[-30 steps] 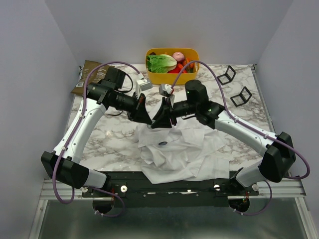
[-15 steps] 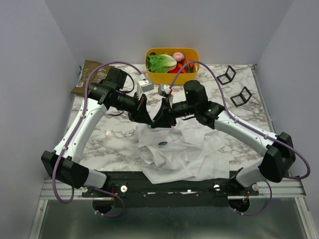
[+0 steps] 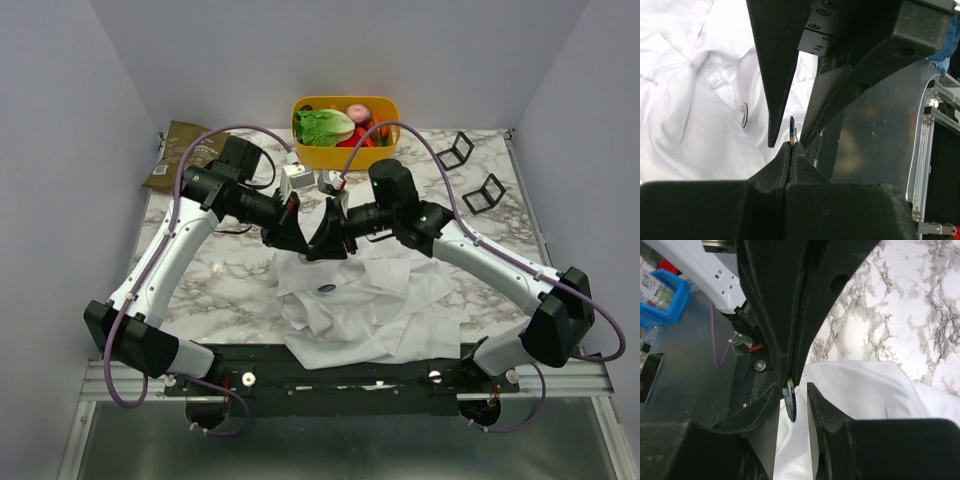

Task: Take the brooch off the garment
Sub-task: Close the brooch.

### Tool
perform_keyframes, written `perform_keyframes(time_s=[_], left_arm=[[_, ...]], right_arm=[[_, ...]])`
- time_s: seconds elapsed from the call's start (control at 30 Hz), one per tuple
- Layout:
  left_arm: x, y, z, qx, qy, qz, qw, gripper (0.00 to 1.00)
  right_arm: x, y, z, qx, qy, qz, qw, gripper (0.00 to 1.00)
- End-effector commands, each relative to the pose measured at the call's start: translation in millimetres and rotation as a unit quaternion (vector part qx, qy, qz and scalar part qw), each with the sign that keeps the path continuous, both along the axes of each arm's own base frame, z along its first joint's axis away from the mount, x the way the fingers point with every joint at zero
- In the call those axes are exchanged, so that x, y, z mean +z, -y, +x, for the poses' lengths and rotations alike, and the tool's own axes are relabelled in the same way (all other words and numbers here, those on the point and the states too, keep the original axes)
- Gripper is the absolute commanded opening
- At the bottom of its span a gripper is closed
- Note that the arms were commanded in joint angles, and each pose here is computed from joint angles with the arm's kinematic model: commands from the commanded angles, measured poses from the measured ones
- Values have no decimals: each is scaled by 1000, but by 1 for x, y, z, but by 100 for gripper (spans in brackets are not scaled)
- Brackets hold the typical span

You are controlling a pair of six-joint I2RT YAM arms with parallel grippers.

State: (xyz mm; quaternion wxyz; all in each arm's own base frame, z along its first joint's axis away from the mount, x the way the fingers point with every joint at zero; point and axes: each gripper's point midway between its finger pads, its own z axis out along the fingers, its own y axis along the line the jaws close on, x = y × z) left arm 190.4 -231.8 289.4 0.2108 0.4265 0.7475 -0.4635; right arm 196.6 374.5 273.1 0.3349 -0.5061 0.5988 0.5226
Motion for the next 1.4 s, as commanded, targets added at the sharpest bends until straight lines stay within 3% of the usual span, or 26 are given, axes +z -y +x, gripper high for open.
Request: perform_keyframes(time_s=[0.0,0.53,1.0,1.37], left_arm=[[4,3,-16,-20,-17,-6,1000,0],[7,0,-19,-16,-8,-7,1000,0],[7,2,-18,-20,-17,-9,1000,0],[7,4,-16,-23,-19,-10,999,0]], right_arm=[[51,5,-14,53,92,63,992,38],[17,17,-20,88,142,28,986,46],[1,2,-13,62,188,-7,980,47],[-4,7,-11,56,222,-14,973,41]])
